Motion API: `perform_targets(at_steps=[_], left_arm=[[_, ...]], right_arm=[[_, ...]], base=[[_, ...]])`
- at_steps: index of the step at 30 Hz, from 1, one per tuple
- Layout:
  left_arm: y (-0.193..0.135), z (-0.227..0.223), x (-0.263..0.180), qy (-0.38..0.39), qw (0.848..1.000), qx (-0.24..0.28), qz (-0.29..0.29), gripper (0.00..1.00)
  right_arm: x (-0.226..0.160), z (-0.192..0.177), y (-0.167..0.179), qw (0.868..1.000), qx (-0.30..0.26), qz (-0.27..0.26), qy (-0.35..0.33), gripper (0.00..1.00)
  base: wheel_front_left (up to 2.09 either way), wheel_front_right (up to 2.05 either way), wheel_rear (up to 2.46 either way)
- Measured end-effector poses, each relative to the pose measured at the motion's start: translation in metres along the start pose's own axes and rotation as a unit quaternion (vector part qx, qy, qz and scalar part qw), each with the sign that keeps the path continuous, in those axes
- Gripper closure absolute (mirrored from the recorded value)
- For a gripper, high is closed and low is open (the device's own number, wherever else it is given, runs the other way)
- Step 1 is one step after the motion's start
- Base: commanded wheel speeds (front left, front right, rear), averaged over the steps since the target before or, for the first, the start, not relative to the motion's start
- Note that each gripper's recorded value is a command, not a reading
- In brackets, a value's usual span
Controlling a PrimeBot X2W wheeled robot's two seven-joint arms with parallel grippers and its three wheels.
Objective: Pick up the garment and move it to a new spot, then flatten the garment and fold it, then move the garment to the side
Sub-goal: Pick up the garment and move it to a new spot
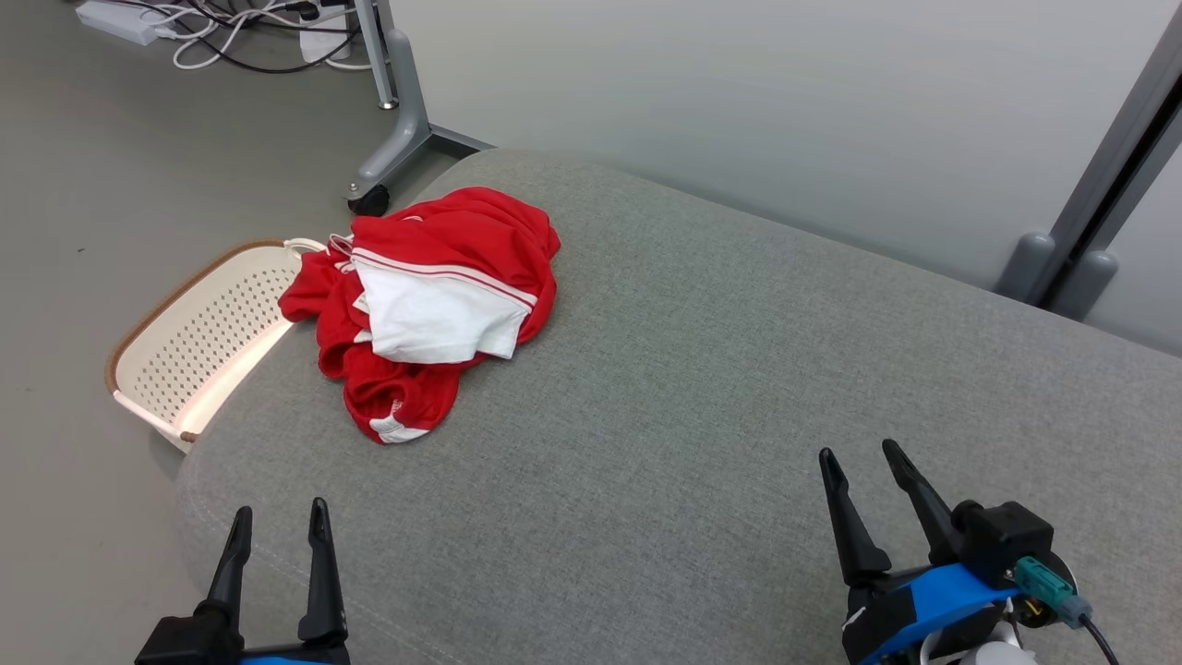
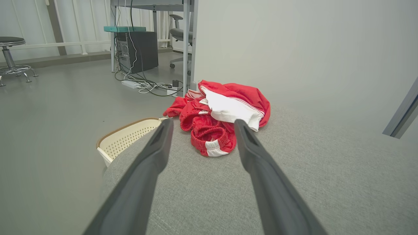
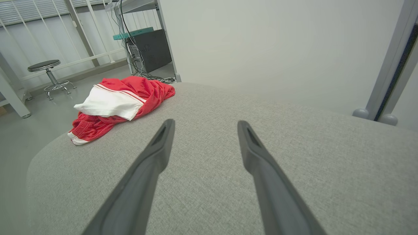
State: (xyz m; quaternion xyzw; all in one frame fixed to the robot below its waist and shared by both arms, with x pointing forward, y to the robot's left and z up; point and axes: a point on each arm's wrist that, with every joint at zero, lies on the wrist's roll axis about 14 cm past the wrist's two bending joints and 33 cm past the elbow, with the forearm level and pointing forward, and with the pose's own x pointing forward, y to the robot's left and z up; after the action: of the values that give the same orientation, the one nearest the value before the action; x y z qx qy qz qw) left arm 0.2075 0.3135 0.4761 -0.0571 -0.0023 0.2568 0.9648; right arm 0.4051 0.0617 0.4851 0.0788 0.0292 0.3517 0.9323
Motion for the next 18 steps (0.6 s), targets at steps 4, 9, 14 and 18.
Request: perform_targets(at_steps=[4,9,14,18], left_arm=[[0.000,0.004,-0.001,-0.007,1.000,-0.002,0.003,0.00],[0.000,0.007,-0.002,-0.009,1.000,-0.005,0.004,0.00],[0.003,0.024,0.006,-0.025,0.999,-0.019,0.003,0.00],[0.008,0.051,0.028,-0.040,0.999,-0.014,-0.011,0.00]], right_arm=[[0.000,-0.001,0.001,1.000,-0.001,0.001,0.002,0.00],[-0.002,0.002,0.000,1.000,-0.004,-0.002,-0.002,0.00],[-0.005,0.003,-0.005,1.000,-0.005,-0.010,-0.003,0.00],[-0.008,0.003,-0.010,1.000,-0.004,-0.019,-0.004,0.00]], base=[[0.00,0.00,0.00],[0.00,0.00,0.00],[0.00,0.00,0.00],[0.00,0.00,0.00]])
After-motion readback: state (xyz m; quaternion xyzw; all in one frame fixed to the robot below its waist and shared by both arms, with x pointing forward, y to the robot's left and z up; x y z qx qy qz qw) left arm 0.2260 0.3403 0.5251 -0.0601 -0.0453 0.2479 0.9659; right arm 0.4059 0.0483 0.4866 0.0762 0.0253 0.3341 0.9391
